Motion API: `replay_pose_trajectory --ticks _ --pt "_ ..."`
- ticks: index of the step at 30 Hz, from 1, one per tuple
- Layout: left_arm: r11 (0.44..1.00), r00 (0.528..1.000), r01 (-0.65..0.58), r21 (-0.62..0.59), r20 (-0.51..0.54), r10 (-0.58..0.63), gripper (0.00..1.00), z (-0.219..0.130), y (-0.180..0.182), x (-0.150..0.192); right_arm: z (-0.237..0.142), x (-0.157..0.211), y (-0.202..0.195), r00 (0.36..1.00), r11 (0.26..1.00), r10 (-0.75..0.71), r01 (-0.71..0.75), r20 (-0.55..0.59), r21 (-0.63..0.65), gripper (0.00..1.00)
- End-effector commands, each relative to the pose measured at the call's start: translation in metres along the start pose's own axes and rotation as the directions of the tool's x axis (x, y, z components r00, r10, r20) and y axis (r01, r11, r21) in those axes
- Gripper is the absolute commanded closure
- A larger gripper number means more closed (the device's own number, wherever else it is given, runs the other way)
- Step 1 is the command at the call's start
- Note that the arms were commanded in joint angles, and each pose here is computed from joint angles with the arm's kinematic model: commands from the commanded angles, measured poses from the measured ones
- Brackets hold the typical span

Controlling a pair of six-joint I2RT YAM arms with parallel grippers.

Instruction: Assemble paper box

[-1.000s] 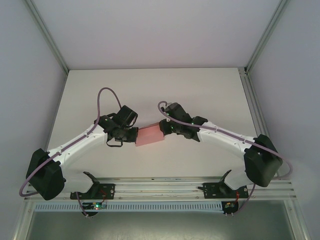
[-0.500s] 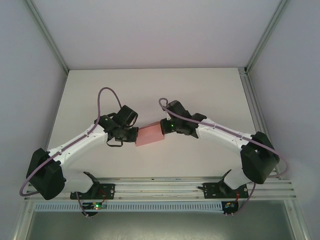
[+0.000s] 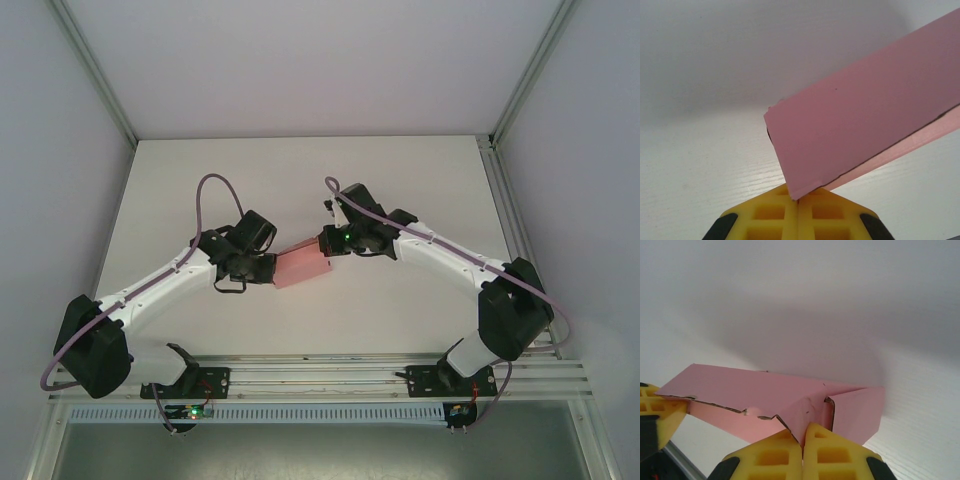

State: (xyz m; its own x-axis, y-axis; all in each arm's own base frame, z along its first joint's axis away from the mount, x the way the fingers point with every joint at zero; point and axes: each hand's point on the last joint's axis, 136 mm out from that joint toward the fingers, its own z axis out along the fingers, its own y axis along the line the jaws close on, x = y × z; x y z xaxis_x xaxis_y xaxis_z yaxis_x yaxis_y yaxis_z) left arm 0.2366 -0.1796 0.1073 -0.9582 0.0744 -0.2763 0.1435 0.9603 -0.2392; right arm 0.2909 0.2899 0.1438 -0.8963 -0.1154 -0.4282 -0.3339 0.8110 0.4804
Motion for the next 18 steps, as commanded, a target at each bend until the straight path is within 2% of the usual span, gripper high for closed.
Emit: replay_pose_trajectory --ticks 1,7,14,18 --pt "0.993 0.982 -0.022 -0.115 -0.190 0.000 1.00 0.024 0.027 0.045 0.009 0.021 -0.013 0.996 0.996 -0.073 0.075 -0.053 0.047 1.00" --pt "0.993 0.981 -0.018 -0.115 -0.193 -0.005 1.00 0.024 0.027 0.044 0.005 0.030 -0.050 0.977 0.940 -0.191 0.209 -0.093 0.268 1.00" --pt "0.993 0.980 -0.015 -0.117 -0.196 -0.008 1.00 0.025 0.026 0.043 0.008 0.038 -0.058 0.950 0.895 -0.273 0.310 -0.153 0.322 1.00" --pt "0.993 0.980 -0.015 -0.121 -0.197 -0.009 1.00 0.024 0.027 0.044 0.008 0.044 -0.069 0.924 0.839 -0.333 0.382 -0.189 0.388 1.00"
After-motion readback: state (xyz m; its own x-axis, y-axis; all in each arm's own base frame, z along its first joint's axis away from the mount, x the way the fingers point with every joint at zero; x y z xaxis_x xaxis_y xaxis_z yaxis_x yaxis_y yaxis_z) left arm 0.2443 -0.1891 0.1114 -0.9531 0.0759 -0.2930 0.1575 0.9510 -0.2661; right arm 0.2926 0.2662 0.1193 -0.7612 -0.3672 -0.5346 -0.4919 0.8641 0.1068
